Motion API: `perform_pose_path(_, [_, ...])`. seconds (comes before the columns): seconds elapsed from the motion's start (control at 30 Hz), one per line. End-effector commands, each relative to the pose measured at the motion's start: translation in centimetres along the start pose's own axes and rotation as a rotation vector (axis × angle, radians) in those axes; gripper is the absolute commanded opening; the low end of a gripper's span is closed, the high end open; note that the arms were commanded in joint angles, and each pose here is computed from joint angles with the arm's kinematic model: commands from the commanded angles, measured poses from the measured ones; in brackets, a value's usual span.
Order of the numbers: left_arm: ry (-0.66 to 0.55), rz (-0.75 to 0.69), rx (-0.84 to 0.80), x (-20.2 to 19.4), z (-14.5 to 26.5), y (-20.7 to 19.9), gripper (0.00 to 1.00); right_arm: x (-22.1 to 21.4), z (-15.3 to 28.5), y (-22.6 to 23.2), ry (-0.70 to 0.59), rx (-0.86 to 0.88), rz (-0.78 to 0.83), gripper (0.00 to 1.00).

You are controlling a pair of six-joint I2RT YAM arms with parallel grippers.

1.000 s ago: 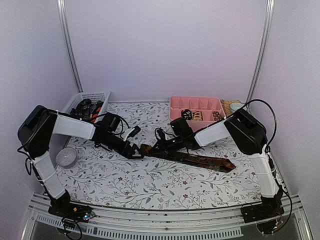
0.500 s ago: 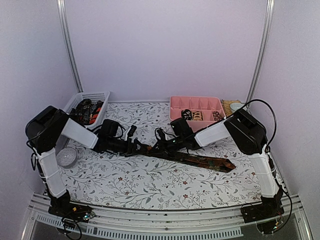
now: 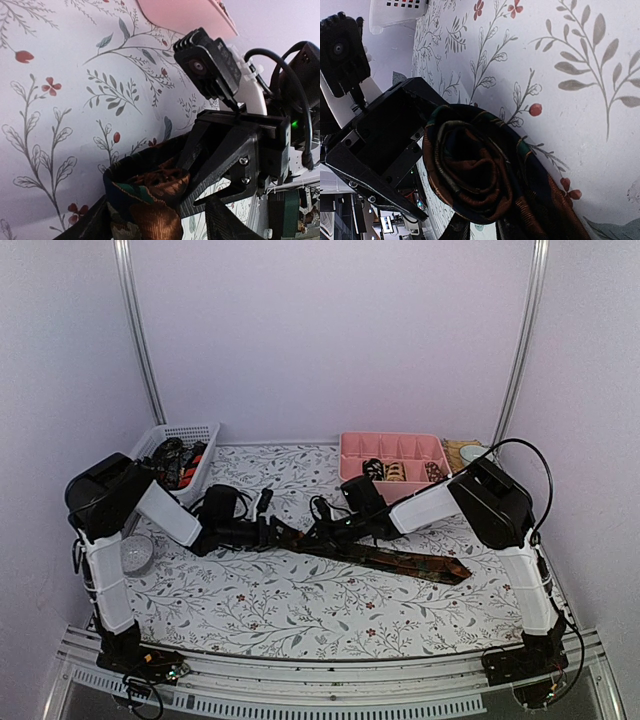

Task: Roll the ties
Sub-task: Roll the tie at the center of the board.

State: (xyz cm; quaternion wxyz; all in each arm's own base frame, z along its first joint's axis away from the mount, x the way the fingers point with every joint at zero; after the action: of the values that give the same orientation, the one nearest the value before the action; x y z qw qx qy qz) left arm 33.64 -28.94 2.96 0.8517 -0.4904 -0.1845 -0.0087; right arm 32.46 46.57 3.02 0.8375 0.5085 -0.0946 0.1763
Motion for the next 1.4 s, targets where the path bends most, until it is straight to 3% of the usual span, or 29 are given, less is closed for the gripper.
perform_pose_path(0.0, [0.105, 0.157, 0.167, -4.9, -0.8, 5.4, 0.60, -4.6, -0.9, -6.2, 0.094, -0.152, -0.143, 0.17])
perform_pose_path(0.1, [0.127, 0.162, 0.153, -5.4, -1.0, 5.2, 0.47, -4.5, -0.9, -6.2, 0.092, -0.152, -0.143, 0.17])
perform_pose_path(0.43, [0.108, 0.164, 0.209, -5.5, -0.4, 5.0, 0.20, -4.0, -0.5, -6.1, 0.081, -0.156, -0.142, 0.18])
perform_pose_path(0.53, [0.085, 0.154, 0.257, -4.9, 0.0, 4.9, 0.13, -3.6, -0.1, -5.7, 0.075, -0.163, -0.131, 0.28])
perform_pose_path(0.77, [0.033, 0.139, 0.319, -3.1, 0.7, 4.1, 0.12, -0.8, 4.3, -0.4, 0.017, -0.147, 0.027, 0.37])
perform_pose_path(1.07, [0.050, 0.183, 0.304, -2.8, 0.2, 4.3, 0.13, 1.4, 11.1, 9.1, -0.068, -0.088, 0.431, 0.37])
perform_pose_path(1.2, [0.052, 0.185, 0.281, -2.5, 0.2, 3.8, 0.14, 2.5, 12.4, 9.2, -0.117, -0.143, 0.520, 0.38])
perform_pose_path(1.37, [0.044, 0.204, 0.255, -2.2, 0.3, 3.7, 0.18, 2.6, 9.8, 4.8, -0.055, -0.236, 0.508, 0.42])
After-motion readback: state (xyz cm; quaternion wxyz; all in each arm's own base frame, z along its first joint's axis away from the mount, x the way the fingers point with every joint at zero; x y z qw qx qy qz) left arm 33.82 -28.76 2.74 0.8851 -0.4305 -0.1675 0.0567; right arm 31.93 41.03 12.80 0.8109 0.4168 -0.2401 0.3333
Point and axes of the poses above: each gripper's point midway between its finger pads, its own z axis back along the fingers, its own y axis along the line the jaws close on, x = y × z, the point moved 1 cm from there along z, back along the fingers, and after that the axes turned 11 degrees about z, right-handed, at the moved point
